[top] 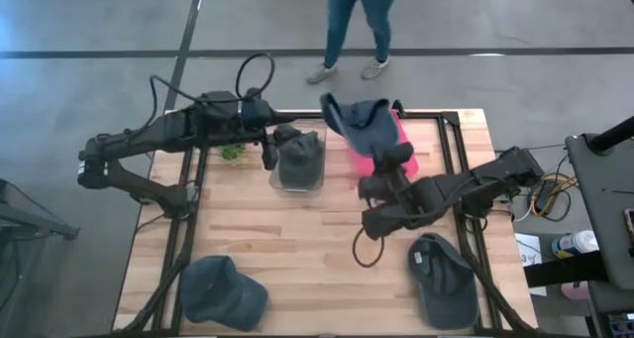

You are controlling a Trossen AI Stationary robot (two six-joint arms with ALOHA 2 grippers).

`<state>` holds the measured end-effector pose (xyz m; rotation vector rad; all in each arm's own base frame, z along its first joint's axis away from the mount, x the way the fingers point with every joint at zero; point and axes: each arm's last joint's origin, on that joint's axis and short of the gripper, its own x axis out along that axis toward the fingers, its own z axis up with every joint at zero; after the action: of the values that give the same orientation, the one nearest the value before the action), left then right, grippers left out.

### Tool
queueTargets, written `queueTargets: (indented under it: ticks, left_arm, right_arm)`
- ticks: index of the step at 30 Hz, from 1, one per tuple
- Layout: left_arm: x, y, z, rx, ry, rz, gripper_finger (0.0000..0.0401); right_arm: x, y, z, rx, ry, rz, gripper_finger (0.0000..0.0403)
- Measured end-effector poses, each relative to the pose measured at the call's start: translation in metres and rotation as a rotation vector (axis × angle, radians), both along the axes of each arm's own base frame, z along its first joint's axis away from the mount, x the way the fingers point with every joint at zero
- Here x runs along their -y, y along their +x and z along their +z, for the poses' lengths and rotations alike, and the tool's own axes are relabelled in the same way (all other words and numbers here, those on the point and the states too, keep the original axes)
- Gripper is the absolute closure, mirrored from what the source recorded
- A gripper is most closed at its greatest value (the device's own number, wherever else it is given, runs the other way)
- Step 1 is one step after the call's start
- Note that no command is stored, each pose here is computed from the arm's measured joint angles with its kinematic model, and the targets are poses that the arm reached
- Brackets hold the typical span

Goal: Pick & Place hat
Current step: Put the middle blue cap into the red bin

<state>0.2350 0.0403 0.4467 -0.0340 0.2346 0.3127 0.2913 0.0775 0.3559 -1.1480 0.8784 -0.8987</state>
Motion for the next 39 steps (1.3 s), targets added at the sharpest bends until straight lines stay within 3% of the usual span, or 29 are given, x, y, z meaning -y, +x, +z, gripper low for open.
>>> queueTargets:
  ticks: [12,22,27,31,39]
  left_arm:
    - [-0.003,-0.001,-0.002,-0.051,0.083,0.017,0.0233]
    - [-0.012,-0.003,-0.003,-0.064,0.112,0.092,0.0233]
    - [-0.017,0.001,-0.005,-0.069,0.097,0.109,0.0233]
    - [-0.02,0.008,-0.009,-0.077,0.085,0.117,0.0233]
    - [-0.023,0.026,-0.023,-0.122,0.041,0.113,0.0233]
  right_arm:
    - [0.039,-0.002,-0.055,0.673,0.234,-0.226,0.039]
    - [0.065,-0.039,-0.12,1.291,0.422,-0.419,0.039]
    - [0.083,-0.047,-0.145,1.685,0.564,-0.59,0.039]
    - [0.095,-0.041,-0.164,1.871,0.682,-0.68,0.039]
    - [0.116,-0.048,-0.197,2.043,0.792,-0.83,0.039]
